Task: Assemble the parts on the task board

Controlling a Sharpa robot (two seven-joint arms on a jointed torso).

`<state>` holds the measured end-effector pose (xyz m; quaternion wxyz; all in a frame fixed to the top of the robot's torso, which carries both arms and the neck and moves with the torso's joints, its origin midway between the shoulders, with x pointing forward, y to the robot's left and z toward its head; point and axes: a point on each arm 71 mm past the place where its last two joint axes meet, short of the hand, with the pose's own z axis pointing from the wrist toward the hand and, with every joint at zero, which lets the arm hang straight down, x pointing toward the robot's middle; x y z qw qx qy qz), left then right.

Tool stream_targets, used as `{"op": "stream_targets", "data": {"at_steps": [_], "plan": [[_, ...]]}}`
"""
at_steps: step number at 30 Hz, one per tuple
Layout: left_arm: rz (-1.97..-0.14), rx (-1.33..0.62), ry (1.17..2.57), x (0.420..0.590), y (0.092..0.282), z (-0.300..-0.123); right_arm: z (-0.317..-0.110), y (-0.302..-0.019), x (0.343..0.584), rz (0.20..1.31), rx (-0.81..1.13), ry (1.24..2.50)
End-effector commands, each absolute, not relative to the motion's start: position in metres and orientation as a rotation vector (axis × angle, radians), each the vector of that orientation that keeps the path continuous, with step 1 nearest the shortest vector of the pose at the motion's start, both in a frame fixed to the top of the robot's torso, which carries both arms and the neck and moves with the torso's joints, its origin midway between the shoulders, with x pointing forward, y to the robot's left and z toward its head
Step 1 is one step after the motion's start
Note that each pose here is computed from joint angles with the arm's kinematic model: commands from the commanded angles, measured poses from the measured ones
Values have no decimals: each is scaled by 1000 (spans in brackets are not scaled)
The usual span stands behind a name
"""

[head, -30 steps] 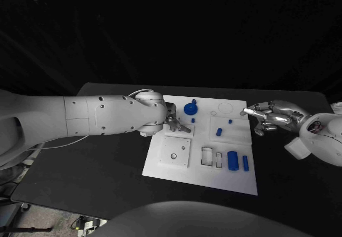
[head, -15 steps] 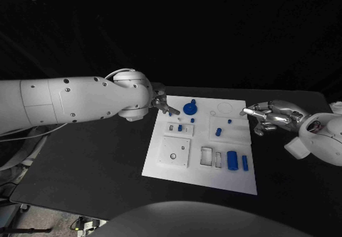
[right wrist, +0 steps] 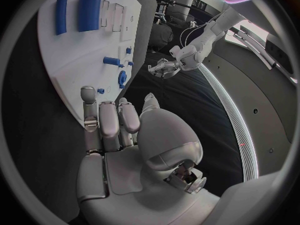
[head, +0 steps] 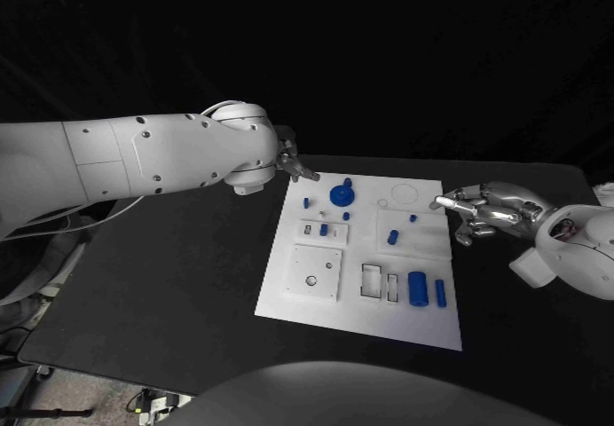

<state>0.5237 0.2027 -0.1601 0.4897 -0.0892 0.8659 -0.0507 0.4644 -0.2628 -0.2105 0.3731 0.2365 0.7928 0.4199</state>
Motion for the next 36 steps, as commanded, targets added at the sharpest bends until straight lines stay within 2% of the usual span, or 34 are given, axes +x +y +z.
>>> {"op": "stream_targets", "data": {"at_steps": [1,7,16,36], "plan": [[34,-285,2142,526,210,-171,-211,-261,463,1096,596,2043],[53,-278,2146,536,205,-182,-211,-261,463,1097,596,2047],[75,-273,2143,546,202,-188,-211,-260,463,1103,595,2051],[51,-247,2207,544,192,-215,-211,-261,463,1103,597,2053]]}}
